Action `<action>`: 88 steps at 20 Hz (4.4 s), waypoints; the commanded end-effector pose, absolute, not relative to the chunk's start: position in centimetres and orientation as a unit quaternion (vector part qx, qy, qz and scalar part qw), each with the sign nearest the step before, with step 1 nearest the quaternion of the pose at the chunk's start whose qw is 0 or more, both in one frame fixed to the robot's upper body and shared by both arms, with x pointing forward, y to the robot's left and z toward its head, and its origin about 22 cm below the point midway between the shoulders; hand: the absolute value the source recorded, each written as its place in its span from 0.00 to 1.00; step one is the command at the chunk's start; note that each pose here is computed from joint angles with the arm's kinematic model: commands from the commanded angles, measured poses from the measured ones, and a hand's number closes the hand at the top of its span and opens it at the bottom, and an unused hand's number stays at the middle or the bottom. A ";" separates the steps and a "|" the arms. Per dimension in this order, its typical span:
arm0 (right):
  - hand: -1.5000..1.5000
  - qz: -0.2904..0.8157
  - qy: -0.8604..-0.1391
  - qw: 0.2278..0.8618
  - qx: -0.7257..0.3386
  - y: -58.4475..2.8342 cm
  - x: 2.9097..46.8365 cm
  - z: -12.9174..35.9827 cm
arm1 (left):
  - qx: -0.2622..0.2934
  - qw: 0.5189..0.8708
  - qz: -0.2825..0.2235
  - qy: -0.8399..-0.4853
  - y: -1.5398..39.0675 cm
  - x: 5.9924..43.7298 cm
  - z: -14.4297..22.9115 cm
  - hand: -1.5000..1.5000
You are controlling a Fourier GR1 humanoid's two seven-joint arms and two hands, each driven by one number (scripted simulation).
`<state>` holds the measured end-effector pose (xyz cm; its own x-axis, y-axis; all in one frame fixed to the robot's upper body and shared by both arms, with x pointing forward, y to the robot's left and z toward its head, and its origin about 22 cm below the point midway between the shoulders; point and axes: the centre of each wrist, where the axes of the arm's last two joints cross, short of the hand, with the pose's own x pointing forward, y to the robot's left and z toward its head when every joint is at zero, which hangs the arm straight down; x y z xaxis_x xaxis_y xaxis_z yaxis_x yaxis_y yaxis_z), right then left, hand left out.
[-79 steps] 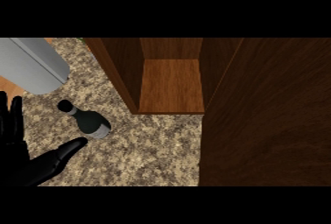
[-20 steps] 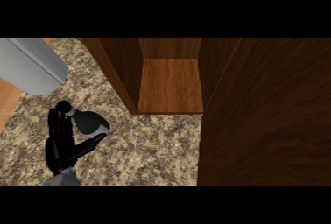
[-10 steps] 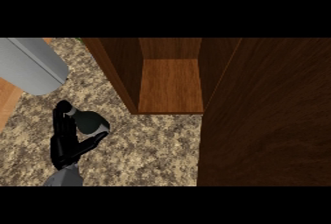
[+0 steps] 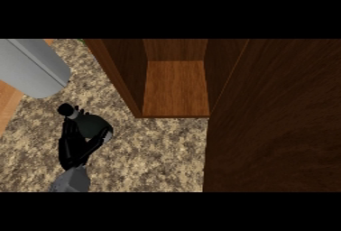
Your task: Pick up the wine, place it into the cabinet and close the cabinet
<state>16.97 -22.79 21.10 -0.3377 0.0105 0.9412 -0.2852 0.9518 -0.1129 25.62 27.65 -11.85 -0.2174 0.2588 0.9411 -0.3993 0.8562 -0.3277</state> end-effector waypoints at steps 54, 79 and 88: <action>0.00 0.124 -0.813 0.557 0.116 -23.8 14.2 20.7 | -0.137 0.567 0.010 -0.812 13.5 21.0 10.8 1.00; 0.00 0.136 -0.813 0.553 0.122 -24.2 13.8 21.1 | -0.062 0.561 0.028 -0.825 5.6 27.1 12.0 1.00; 0.00 0.137 -0.812 0.556 0.113 -24.6 14.4 22.2 | -0.073 0.588 0.068 -0.803 5.2 28.4 9.3 1.00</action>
